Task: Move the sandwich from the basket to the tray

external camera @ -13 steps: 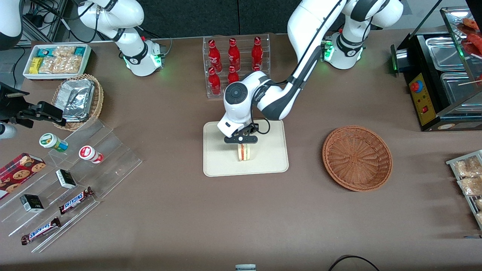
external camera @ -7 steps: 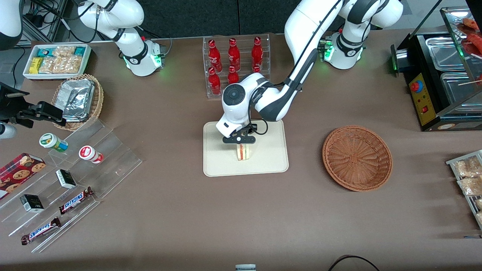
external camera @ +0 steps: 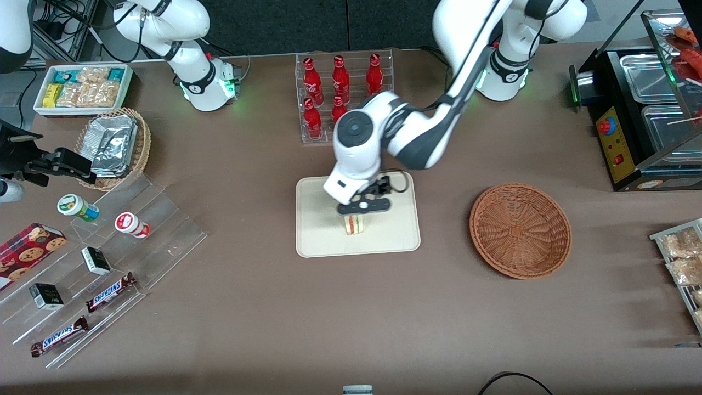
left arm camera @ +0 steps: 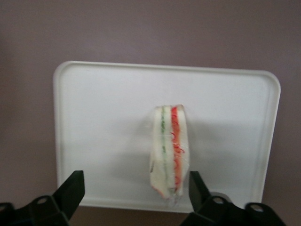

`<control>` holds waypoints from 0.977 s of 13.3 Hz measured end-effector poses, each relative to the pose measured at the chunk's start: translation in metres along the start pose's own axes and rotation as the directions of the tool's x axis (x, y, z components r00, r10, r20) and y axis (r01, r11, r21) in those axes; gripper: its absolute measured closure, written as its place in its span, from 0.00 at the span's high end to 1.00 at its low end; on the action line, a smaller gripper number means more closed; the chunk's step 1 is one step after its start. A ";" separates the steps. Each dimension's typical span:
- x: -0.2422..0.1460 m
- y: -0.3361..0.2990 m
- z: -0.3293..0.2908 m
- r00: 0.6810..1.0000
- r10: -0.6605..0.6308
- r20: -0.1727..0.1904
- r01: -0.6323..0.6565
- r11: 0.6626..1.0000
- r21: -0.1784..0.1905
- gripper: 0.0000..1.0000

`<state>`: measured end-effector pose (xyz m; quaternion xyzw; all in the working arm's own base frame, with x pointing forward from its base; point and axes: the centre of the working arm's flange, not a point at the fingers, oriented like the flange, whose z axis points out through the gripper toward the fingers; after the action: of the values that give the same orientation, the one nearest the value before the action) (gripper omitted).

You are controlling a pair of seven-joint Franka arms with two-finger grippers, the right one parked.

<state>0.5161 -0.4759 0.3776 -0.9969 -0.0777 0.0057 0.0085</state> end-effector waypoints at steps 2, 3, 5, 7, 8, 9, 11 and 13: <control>0.024 -0.042 -0.049 0.997 -0.077 0.002 0.077 0.997 0.013 1.00; 0.035 -0.064 -0.068 0.993 -0.114 0.004 0.114 0.993 0.023 1.00; 0.058 -0.112 -0.100 0.986 -0.167 0.009 0.166 0.986 0.033 1.00; 0.081 -0.167 -0.121 0.987 -0.154 0.033 0.152 0.986 0.067 1.00; 0.091 -0.194 -0.128 0.989 -0.138 0.051 0.133 0.988 0.084 1.00; 0.100 -0.219 -0.134 0.991 -0.119 0.064 0.113 0.989 0.090 1.00; 0.116 -0.264 -0.148 0.993 -0.095 0.071 0.089 0.992 0.086 1.00; 0.124 -0.294 -0.157 0.994 -0.079 0.078 0.073 0.994 0.084 1.00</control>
<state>0.5947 -0.1689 0.5384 -0.9910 -0.1155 0.0491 0.0458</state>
